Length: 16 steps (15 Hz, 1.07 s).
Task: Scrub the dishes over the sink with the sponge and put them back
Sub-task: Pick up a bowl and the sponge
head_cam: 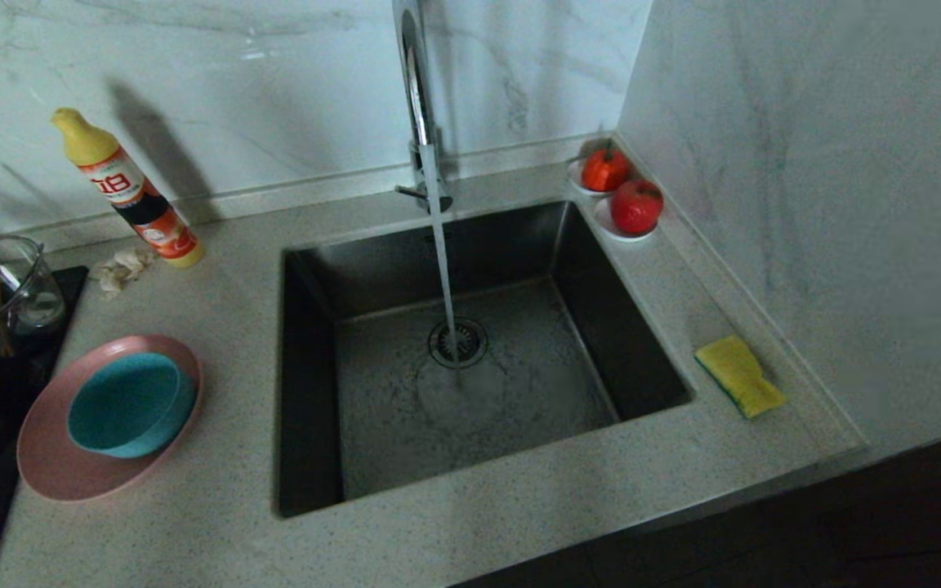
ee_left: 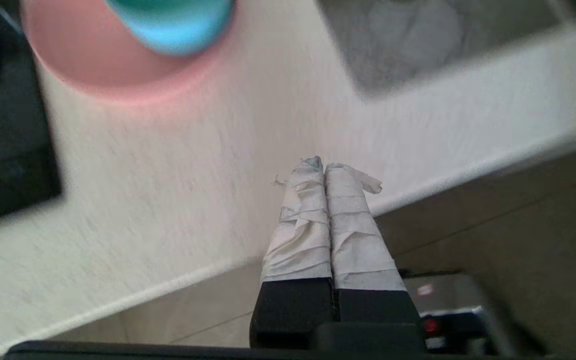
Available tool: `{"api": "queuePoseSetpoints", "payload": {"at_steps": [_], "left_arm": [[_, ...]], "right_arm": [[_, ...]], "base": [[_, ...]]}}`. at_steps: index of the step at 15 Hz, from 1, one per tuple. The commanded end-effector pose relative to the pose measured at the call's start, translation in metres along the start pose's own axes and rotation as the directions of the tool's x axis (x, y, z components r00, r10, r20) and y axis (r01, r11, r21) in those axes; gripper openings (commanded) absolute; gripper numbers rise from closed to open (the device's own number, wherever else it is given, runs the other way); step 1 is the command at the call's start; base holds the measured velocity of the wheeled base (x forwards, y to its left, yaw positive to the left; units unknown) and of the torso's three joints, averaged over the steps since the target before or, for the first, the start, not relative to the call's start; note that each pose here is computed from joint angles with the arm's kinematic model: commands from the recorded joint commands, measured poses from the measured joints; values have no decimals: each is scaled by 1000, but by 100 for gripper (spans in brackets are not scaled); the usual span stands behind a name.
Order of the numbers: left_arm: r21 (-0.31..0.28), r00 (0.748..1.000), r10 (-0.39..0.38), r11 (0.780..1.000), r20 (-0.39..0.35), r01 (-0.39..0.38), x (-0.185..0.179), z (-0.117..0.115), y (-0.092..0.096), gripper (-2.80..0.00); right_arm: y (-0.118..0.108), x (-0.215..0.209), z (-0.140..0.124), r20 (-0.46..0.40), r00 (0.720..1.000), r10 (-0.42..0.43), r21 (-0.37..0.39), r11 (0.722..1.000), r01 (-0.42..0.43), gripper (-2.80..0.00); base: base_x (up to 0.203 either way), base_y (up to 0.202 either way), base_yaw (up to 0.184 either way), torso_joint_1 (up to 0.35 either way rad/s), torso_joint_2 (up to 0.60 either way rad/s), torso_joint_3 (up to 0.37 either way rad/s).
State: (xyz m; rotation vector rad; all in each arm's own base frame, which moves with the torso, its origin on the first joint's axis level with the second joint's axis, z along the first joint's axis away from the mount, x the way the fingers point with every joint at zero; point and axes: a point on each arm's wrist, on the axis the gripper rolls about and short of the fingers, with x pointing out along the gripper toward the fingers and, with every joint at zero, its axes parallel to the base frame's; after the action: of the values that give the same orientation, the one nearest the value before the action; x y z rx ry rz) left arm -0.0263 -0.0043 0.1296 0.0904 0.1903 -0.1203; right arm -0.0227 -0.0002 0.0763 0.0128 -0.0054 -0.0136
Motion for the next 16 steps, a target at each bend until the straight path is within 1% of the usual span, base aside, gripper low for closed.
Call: {"api": "queuePoseSetpoints", "payload": {"at_steps": [1,3,4,5,6,7,8,9,11,12,14,16], "left_arm": [[28,998,13,999,57,-15,0,-47,-4,-280],[9,997,72,997,32,-73,4,-53,-2,-280],[-4,995,99,995,35,-99,4,-54,-1,-280],[-47,993,111,993,40,-109,4,-53,-1,-280],[-58,993,114,992,42,-111,4,-53,-1,-280],[-49,993,109,993,39,-107,4,-53,-1,-280],[-25,995,90,996,37,-89,4,-53,-2,-280],[-23,995,85,996,45,-84,4,-53,-2,-280],[-61,994,99,993,44,-96,4,-53,-1,-280],[-69,993,106,992,45,-103,4,-53,-1,-280],[-74,993,108,992,44,-104,4,-53,-1,-280],[-74,993,108,992,44,-104,4,-53,-1,-280]], "right_arm": [[0,0,0,1,1000,1,0,1000,-1,-280],[0,0,0,1,1000,0,0,1000,0,-280],[0,0,0,1,1000,-1,0,1000,1,-280],[0,0,0,1,1000,0,0,1000,0,-280],[0,0,0,1,1000,0,0,1000,0,-280],[0,0,0,1,1000,0,1,1000,0,-280],[0,0,0,1,1000,0,0,1000,0,-280],[0,0,0,1,1000,0,0,1000,0,-280],[0,0,0,1,1000,0,0,1000,0,-280],[0,0,0,1,1000,0,0,1000,0,-280],[0,0,0,1,1000,0,0,1000,0,-280],[0,0,0,-4,1000,0,-16,1000,0,-280]], "base": [[0,0,0,0,0,0],[0,0,0,0,0,0],[0,0,0,0,0,0],[0,0,0,0,0,0],[0,0,0,0,0,0],[0,0,0,0,0,0],[0,0,0,0,0,0],[0,0,0,0,0,0],[0,0,0,0,0,0],[0,0,0,0,0,0],[0,0,0,0,0,0],[0,0,0,0,0,0]]}}
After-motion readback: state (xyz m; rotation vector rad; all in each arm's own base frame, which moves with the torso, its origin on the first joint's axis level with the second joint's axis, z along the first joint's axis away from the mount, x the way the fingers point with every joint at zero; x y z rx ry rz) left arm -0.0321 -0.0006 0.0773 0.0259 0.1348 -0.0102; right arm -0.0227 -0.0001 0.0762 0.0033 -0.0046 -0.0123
